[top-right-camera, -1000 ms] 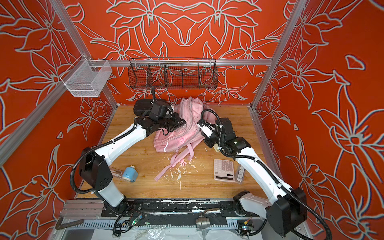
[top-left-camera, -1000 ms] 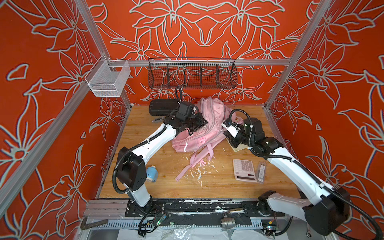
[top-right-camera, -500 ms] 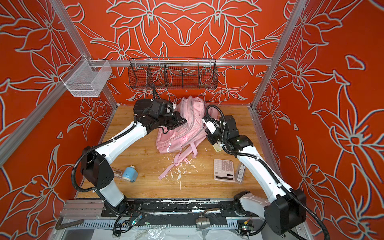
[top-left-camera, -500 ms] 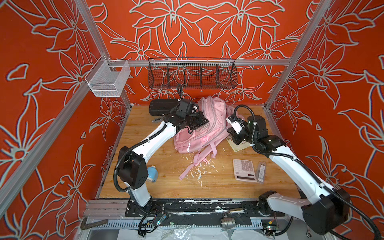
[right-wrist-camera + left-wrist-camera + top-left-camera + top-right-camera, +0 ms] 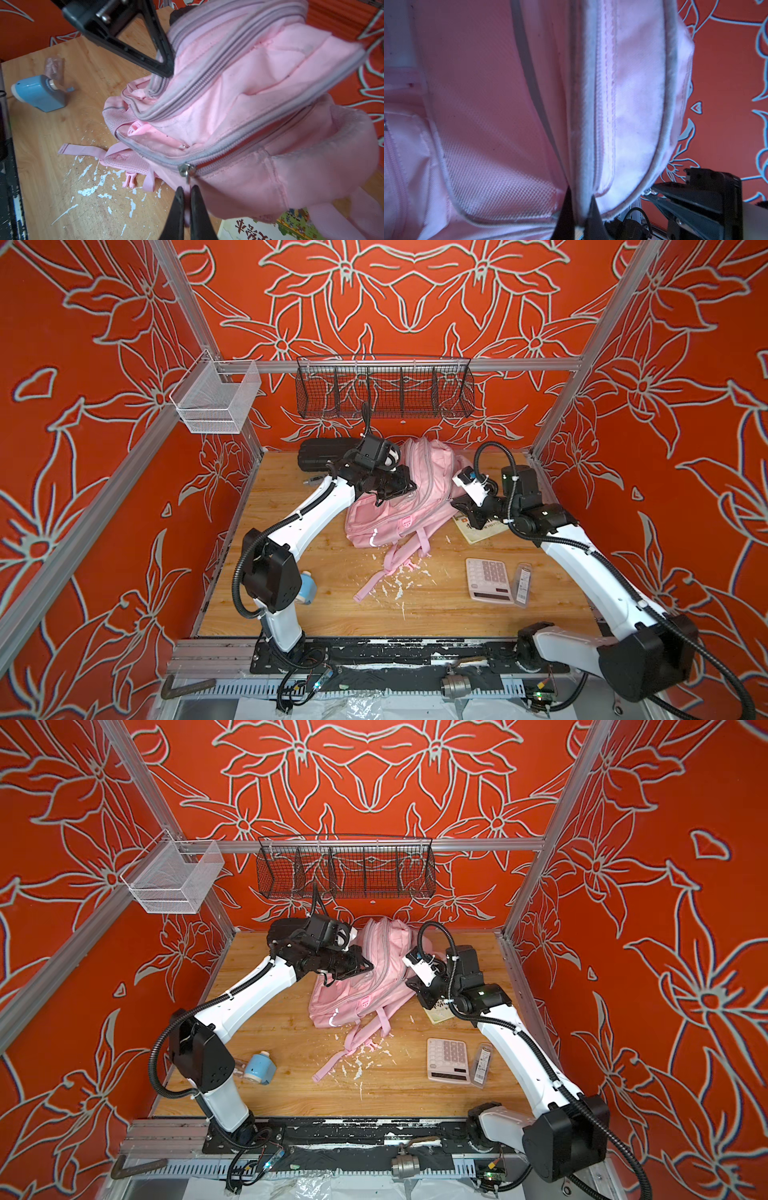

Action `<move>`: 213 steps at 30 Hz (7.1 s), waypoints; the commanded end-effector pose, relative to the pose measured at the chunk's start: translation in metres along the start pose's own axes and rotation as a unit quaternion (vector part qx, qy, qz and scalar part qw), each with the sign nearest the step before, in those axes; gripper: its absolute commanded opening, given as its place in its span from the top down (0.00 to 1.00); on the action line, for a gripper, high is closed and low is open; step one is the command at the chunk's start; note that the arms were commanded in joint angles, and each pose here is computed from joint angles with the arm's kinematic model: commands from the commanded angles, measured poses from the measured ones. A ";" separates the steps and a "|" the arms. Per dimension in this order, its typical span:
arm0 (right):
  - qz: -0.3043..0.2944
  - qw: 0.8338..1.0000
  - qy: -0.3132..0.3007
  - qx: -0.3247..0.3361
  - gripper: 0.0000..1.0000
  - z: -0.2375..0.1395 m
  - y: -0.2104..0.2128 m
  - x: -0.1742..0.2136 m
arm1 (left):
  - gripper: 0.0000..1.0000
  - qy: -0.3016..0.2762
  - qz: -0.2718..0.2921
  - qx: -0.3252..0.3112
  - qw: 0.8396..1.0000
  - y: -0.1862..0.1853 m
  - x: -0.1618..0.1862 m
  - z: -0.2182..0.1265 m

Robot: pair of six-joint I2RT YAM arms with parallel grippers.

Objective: Pack the student bag

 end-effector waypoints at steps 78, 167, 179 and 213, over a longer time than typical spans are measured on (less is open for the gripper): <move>0.059 0.998 -0.003 0.001 1.00 -0.013 -0.012 -0.017 | 0.84 0.093 0.108 -0.112 0.983 -0.010 0.013 0.085; 0.365 0.888 0.117 0.253 0.30 0.022 -0.186 0.144 | 0.56 0.032 0.108 -0.132 0.985 0.032 0.045 -0.011; 0.467 0.844 0.180 0.192 0.31 0.041 -0.228 0.192 | 0.30 0.021 0.043 -0.033 0.998 -0.015 0.041 0.069; 0.582 0.809 0.083 0.026 0.80 0.052 -0.173 0.203 | 0.58 0.138 -0.162 -0.114 0.970 0.074 0.056 0.271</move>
Point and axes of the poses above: each gripper's point midway between its finger pads, its own z axis out along the fingers, its own y axis along the line the jaws close on, x = y × z, the point moved 10 cm from there along -z, back along the fingers, and after that the axes turned 2 degrees about -z, right-handed, at the moved point
